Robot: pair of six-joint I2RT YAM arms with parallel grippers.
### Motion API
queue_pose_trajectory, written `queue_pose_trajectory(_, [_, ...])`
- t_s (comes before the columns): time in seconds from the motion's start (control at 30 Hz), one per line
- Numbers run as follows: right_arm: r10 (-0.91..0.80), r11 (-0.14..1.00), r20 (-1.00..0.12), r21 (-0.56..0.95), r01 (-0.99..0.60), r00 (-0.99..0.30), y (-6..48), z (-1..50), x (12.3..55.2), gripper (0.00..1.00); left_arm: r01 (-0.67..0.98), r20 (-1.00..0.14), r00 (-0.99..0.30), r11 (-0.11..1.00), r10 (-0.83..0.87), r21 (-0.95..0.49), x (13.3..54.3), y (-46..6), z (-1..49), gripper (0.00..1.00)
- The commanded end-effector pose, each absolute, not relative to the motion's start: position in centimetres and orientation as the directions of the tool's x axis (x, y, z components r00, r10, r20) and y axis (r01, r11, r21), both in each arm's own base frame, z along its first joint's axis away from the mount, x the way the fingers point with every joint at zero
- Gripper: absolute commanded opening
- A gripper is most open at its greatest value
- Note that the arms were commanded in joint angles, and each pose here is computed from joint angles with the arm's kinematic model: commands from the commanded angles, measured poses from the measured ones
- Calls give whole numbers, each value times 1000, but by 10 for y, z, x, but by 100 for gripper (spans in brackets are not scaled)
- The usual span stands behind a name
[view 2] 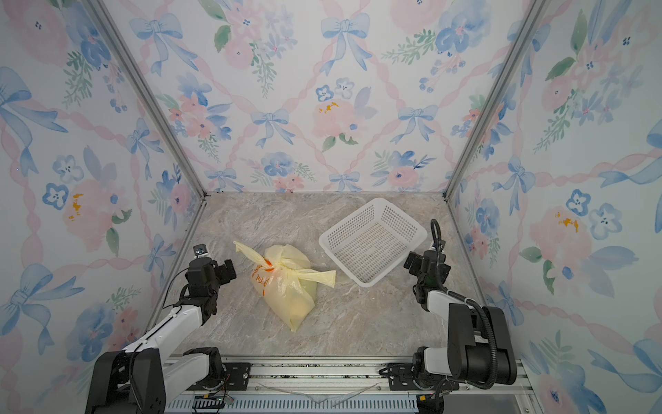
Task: Place the pears into plastic bags & tie knots
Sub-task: Reset both arms
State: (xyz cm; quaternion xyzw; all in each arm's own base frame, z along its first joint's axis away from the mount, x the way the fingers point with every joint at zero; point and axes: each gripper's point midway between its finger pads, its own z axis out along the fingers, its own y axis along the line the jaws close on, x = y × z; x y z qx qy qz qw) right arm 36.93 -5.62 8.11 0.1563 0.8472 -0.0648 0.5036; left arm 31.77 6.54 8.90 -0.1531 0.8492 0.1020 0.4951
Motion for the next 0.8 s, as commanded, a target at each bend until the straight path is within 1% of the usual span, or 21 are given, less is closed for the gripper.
queue_pose_trajectory(0.0, [22, 973, -930, -64, 222, -367, -24, 109, 396, 100, -273, -965, -246, 962, -87, -17, 337, 49, 121, 98])
queue_pose_trajectory(0.03, [-27, 979, -936, -95, 180, -351, -12, 103, 396, 100, -268, -970, -235, 963, -66, -1, 342, 47, 123, 98])
queue_pose_trajectory(0.1, [-40, 978, -957, -96, 186, -286, -11, 101, 391, 96, -197, -971, -239, 980, -24, 24, 352, 34, 123, 98])
queue_pose_trajectory(0.13, [-28, 974, -960, -89, 206, -280, -15, 102, 389, 96, -160, -977, -212, 987, -9, 26, 356, 27, 127, 98])
queue_pose_trajectory(0.2, [3, 973, -946, -73, 221, -325, -22, 98, 391, 96, -104, -986, -165, 995, -11, 6, 365, 18, 131, 98])
queue_pose_trajectory(0.27, [2, 973, -949, -71, 218, -316, -21, 99, 391, 96, -70, -977, -215, 997, 9, 24, 375, 11, 115, 98])
queue_pose_trajectory(0.33, [-3, 974, -949, -74, 216, -314, -20, 99, 392, 96, -27, -975, -222, 999, 29, 36, 380, 3, 104, 98])
queue_pose_trajectory(0.37, [-5, 974, -946, -78, 214, -323, -20, 98, 391, 96, -26, -978, -208, 999, 34, 40, 378, 3, 105, 98])
queue_pose_trajectory(0.43, [-5, 974, -946, -78, 213, -323, -19, 99, 392, 96, -7, -970, -238, 999, 37, 40, 380, 0, 102, 98])
queue_pose_trajectory(0.7, [-12, 974, -946, -84, 210, -325, -18, 98, 392, 96, -6, -972, -232, 999, 40, 43, 379, 0, 103, 98])
queue_pose_trajectory(0.77, [-8, 983, -945, -67, 172, -327, -14, 98, 395, 96, -7, -972, -231, 999, 41, 43, 379, 0, 103, 98])
